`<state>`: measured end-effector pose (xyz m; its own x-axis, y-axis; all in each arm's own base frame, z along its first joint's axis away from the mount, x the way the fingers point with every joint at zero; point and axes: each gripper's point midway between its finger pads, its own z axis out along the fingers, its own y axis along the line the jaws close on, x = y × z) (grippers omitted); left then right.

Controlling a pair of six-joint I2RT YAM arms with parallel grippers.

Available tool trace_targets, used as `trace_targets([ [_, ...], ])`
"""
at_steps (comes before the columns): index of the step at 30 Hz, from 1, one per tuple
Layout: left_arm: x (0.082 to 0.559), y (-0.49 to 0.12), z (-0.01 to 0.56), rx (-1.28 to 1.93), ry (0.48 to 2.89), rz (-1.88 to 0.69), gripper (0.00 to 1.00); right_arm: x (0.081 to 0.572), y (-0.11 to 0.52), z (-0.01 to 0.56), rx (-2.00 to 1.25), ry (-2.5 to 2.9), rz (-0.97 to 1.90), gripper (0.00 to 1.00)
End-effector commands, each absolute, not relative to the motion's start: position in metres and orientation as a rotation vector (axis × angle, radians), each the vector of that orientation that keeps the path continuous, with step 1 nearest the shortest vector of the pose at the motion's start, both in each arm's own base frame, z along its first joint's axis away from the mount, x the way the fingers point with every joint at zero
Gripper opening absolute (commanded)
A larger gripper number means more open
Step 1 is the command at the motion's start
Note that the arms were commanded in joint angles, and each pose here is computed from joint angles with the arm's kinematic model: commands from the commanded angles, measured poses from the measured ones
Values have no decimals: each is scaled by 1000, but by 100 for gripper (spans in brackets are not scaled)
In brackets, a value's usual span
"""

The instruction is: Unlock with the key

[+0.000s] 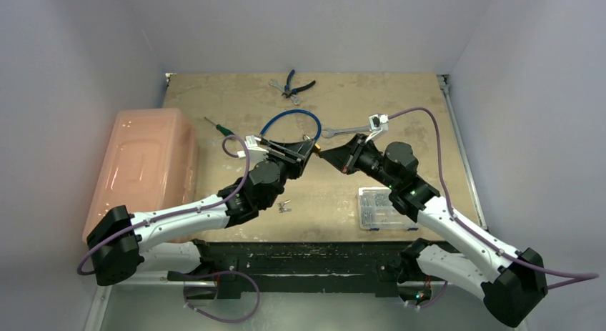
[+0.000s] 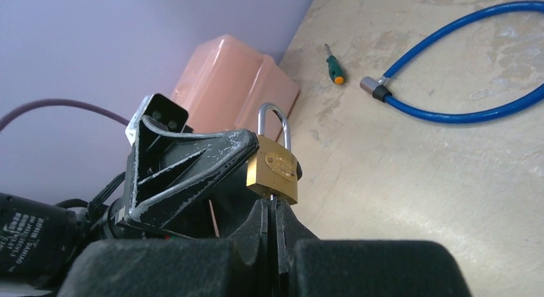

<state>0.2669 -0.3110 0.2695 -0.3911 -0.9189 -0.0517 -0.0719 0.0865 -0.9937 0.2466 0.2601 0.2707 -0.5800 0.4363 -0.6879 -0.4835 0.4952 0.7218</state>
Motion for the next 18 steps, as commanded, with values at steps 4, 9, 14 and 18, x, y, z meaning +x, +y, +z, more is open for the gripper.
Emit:
trace_targets([
  [4,259,-310,322,-992,1464,-1584,0,250,268,277,113,1788,1391,0],
  [9,257,-306,325,-988,1444,-1592,0,247,275,274,164,1795,1502,0],
  [14,256,-301,325,-992,1426,-1598,0,246,278,269,209,1802,1591,0],
  [18,256,-299,325,-995,1420,-1598,0,246,278,270,210,1798,1600,0],
])
